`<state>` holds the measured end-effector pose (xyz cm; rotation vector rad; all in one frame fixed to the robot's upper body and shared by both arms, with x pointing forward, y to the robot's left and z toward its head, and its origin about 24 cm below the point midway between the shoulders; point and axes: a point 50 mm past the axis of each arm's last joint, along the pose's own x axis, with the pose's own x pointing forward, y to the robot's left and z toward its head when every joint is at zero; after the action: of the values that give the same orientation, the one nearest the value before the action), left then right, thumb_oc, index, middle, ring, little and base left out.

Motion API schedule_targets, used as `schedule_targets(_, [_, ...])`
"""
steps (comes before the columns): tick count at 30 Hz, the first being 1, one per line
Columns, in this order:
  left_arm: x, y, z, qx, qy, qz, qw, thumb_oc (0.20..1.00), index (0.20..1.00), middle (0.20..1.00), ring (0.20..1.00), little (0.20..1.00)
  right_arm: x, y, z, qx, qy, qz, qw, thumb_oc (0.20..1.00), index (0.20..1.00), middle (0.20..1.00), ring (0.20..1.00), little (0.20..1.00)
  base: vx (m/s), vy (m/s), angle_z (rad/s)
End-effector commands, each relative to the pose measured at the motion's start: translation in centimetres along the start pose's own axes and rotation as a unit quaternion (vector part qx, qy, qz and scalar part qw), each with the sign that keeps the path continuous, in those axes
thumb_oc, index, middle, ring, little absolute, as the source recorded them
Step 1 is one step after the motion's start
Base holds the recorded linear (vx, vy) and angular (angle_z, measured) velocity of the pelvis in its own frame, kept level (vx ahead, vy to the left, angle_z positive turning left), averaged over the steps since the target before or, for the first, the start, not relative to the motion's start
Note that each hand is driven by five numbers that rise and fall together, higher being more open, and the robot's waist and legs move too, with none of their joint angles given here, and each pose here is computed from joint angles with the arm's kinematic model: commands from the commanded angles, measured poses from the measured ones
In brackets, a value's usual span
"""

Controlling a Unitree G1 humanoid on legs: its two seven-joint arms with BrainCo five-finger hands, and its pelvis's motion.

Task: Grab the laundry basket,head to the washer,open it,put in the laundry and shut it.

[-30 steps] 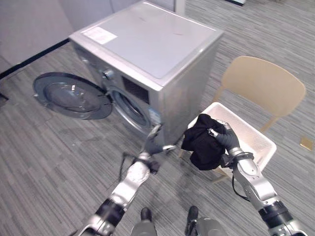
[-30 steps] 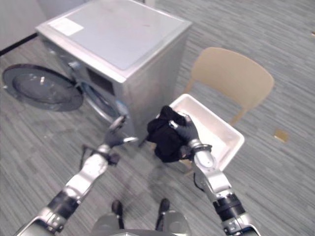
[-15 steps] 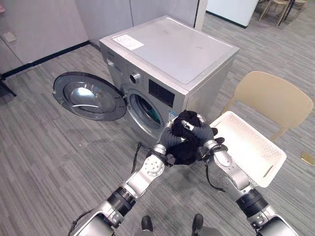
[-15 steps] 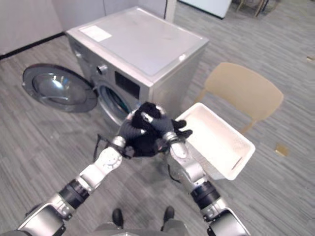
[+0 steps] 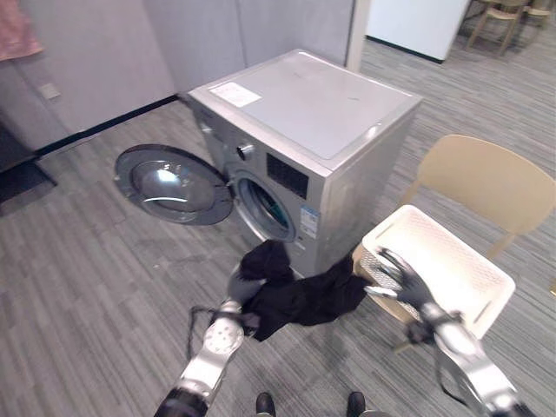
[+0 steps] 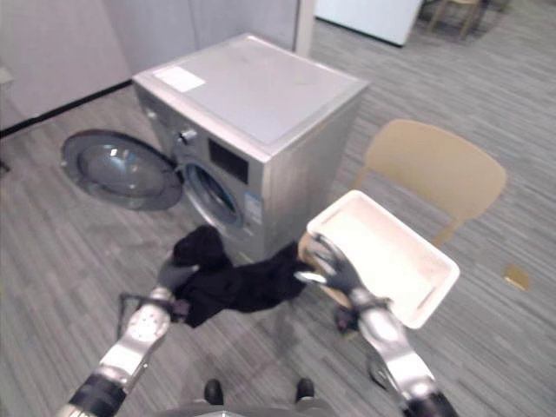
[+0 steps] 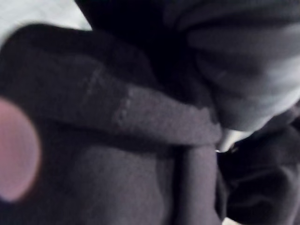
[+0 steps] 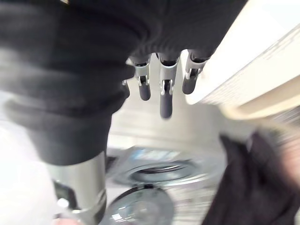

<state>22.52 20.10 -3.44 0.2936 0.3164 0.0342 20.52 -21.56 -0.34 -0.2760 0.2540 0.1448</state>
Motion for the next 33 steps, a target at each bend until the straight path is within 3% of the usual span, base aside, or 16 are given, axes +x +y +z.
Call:
schedule_targets(1, [0.7, 3.5, 1.2, 0.008, -0.030, 0.034, 0.999, 0.200, 0.200, 0.200, 0.200, 0.200, 1.7, 0.5, 1.6, -0.063, -0.042, 0.011, 0.997, 1.000, 1.000, 1.000, 1.000, 1.000, -0.02, -0.014, 0.62])
schedule_targets(4, [0.1, 5.3, -0.7, 0.016, 0.009, 0.066, 0.998, 0.200, 0.200, 0.200, 0.200, 0.200, 1.2, 0.2, -1.4, -0.090, 0.027, 0.007, 0.996, 1.000, 1.000, 1.000, 1.000, 1.000, 0.02, 0.057, 0.55])
schedule_targets(11, [-0.8, 6.3, -2.9, 0.006, 0.056, 0.110, 0.992, 0.200, 0.200, 0.200, 0.200, 0.200, 1.0, 0.8, -5.0, -0.095, 0.110, -0.008, 0.989, 1.000, 1.000, 1.000, 1.000, 1.000, 0.24, 0.226, 0.69])
schedule_targets(21, [-0.6, 7.0, -1.9, 0.011, 0.040, 0.110, 0.993, 0.200, 0.200, 0.200, 0.200, 0.200, 2.8, 3.1, -4.0, -0.065, 0.095, -0.002, 0.993, 1.000, 1.000, 1.000, 1.000, 1.000, 0.28, 0.255, 0.43])
schedule_targets(33, [-0.1, 2.7, -1.4, 0.014, 0.026, 0.015, 0.999, 0.200, 0.200, 0.200, 0.200, 0.200, 0.8, 2.3, -6.9, -0.065, 0.157, -0.010, 0.985, 1.000, 1.000, 1.000, 1.000, 1.000, 0.42, -0.017, 0.42])
